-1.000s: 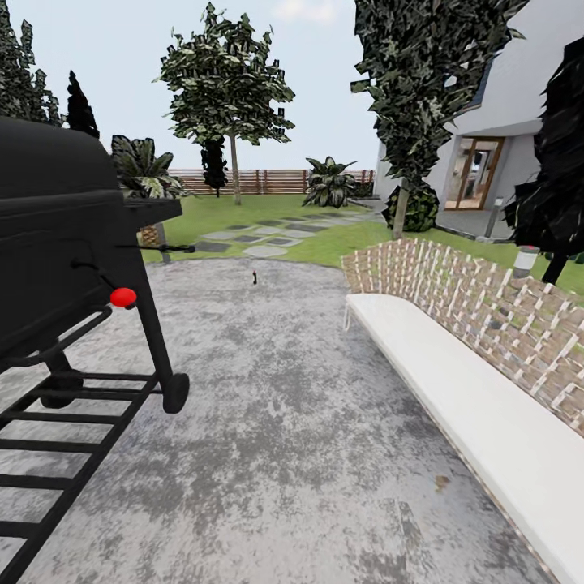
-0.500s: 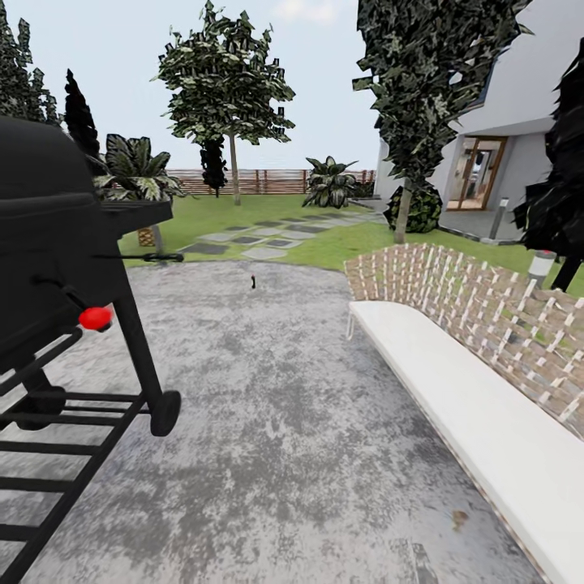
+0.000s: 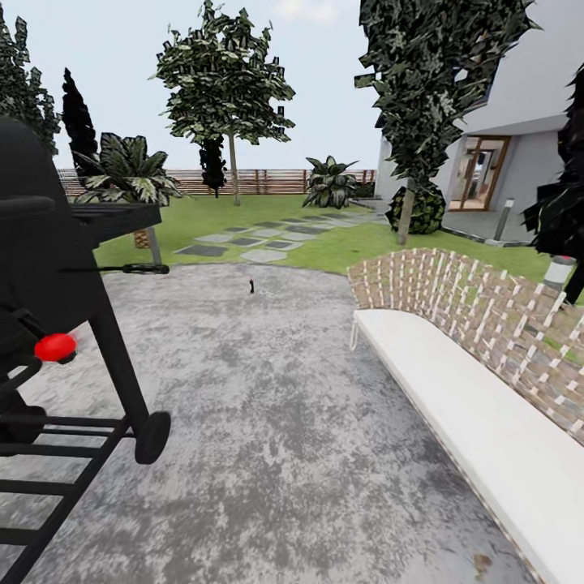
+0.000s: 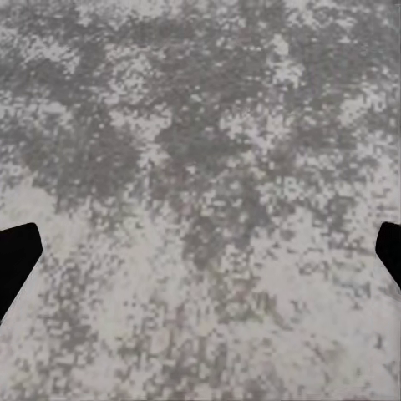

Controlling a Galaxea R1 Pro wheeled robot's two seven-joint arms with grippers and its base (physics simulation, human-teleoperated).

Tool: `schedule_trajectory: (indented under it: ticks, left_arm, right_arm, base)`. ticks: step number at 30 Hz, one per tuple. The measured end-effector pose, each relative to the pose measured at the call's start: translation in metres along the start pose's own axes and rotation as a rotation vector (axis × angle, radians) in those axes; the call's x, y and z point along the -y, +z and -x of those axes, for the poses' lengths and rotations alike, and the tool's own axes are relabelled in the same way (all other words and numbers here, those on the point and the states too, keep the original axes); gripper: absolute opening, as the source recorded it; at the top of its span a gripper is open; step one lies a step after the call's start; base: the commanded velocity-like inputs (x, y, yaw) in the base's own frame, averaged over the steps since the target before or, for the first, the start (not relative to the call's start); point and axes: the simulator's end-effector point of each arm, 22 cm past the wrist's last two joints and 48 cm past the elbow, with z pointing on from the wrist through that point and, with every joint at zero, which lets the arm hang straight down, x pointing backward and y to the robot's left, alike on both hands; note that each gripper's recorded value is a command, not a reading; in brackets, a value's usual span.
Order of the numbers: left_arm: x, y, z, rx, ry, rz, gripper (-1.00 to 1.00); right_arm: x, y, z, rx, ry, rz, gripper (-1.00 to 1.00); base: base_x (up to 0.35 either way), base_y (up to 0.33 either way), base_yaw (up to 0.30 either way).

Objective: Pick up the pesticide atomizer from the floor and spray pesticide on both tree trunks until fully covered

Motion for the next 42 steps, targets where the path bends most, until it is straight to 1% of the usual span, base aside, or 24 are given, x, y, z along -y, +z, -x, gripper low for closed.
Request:
schedule_trajectory:
  ticks: [16, 20, 22, 24, 26, 27, 29, 33, 42]
  left_arm:
    - [0.0, 0.0, 0.0, 0.0, -0.001, 0.0, 1.0]
    - [0.0, 0.0, 0.0, 0.0, 0.0, 0.0, 1.0]
    - [0.001, 0.0, 0.0, 0.0, 0.001, -0.001, 1.0]
    - [0.001, 0.0, 0.0, -0.001, 0.002, -0.002, 1.0]
    - [0.002, 0.0, 0.0, -0.001, 0.003, -0.004, 1.0]
    - [0.002, 0.0, 0.0, -0.001, 0.003, -0.004, 1.0]
    - [0.001, 0.0, 0.0, -0.001, 0.001, -0.002, 1.0]
    - [0.001, 0.0, 0.0, -0.001, 0.0, -0.002, 1.0]
    - [0.001, 0.0, 0.0, -0.001, 0.001, -0.002, 1.0]
  right_arm:
    - [-0.001, 0.0, 0.0, 0.0, 0.001, 0.001, 1.0]
    - [0.0, 0.002, 0.004, 0.009, 0.004, -0.004, 1.0]
    - [0.0, 0.007, 0.015, 0.037, 0.006, -0.006, 1.0]
    - [0.001, 0.016, 0.039, 0.095, 0.005, -0.007, 1.0]
    - [0.002, 0.029, 0.078, 0.188, 0.005, -0.009, 1.0]
    - [0.003, 0.033, 0.093, 0.224, 0.006, -0.011, 1.0]
    - [0.003, 0.036, 0.108, 0.258, 0.005, -0.009, 1.0]
    - [-0.001, 0.036, 0.112, 0.268, -0.005, 0.008, 1.0]
    - [0.003, 0.037, 0.114, 0.273, -0.012, 0.007, 1.0]
  base:
    - [0.339, 0.0, 0.0]
    - [0.339, 0.0, 0.0]
    - [0.339, -0.009, 0.0]
    - [0.339, -0.05, 0.0]
    - [0.339, -0.101, 0.0]
    - [0.338, -0.123, 0.0]
    - [0.338, -0.134, 0.0]
    - [0.338, -0.141, 0.0]
    - [0.338, -0.143, 0.0]
